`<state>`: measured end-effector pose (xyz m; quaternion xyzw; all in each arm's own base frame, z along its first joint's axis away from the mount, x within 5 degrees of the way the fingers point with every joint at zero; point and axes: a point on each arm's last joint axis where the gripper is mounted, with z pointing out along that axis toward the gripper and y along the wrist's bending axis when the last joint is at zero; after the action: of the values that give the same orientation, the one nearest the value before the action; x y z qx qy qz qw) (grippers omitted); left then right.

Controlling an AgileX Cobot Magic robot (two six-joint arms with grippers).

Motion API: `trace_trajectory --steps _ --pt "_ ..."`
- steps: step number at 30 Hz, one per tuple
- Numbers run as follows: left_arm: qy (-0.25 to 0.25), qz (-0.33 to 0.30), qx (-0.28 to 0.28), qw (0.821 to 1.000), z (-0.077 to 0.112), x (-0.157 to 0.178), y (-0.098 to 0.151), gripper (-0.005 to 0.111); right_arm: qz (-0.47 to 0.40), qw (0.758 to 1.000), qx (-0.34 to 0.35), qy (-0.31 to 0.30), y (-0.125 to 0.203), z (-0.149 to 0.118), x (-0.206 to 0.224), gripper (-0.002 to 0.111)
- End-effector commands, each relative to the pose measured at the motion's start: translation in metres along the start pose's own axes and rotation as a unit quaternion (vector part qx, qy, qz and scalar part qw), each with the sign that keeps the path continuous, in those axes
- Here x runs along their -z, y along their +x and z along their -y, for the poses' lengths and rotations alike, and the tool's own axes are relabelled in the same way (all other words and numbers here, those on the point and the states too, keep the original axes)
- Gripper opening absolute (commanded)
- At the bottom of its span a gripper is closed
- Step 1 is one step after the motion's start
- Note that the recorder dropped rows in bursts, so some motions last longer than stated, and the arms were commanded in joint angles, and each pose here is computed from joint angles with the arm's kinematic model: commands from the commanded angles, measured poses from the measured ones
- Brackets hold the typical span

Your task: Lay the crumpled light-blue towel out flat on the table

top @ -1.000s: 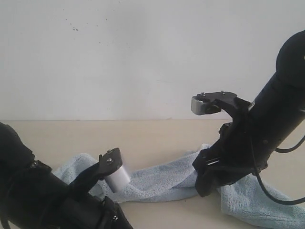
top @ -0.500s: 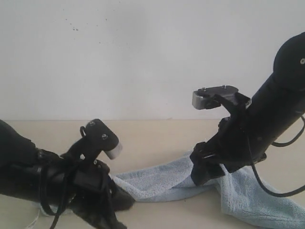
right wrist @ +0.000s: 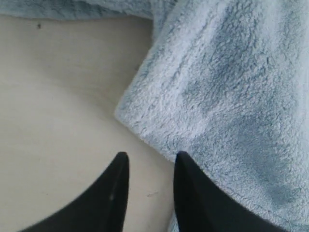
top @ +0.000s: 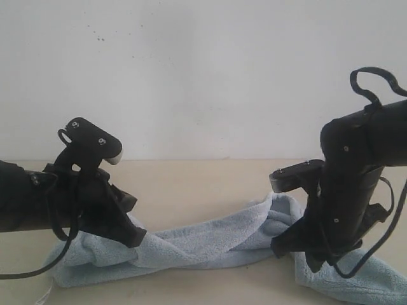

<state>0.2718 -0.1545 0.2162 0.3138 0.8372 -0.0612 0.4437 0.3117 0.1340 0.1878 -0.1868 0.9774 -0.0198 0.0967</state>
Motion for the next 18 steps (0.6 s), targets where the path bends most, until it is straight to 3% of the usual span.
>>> trace_trajectory --steps 1,5,7,12,18 --pt "-0.01 0.003 0.016 1.0 -0.003 -0.001 -0.001 0.004 0.019 1.0 -0.019 -0.001 -0.004 0.0 0.0 0.032" --pt "-0.001 -0.001 0.016 1.0 -0.001 -0.001 0.0 0.004 0.034 0.999 -0.028 -0.013 -0.007 -0.002 0.0 0.059" --pt "0.001 -0.002 0.023 1.0 -0.001 -0.001 0.0 0.004 0.043 0.999 -0.028 -0.015 -0.009 -0.002 0.0 0.065" --pt "-0.003 0.0 0.029 1.0 -0.002 -0.001 0.0 0.004 0.034 0.996 -0.071 -0.034 -0.01 -0.007 -0.011 0.058" --pt "-0.002 -0.001 0.029 1.0 -0.001 -0.001 0.0 0.004 0.012 0.995 -0.084 -0.05 -0.011 -0.02 -0.036 0.041"
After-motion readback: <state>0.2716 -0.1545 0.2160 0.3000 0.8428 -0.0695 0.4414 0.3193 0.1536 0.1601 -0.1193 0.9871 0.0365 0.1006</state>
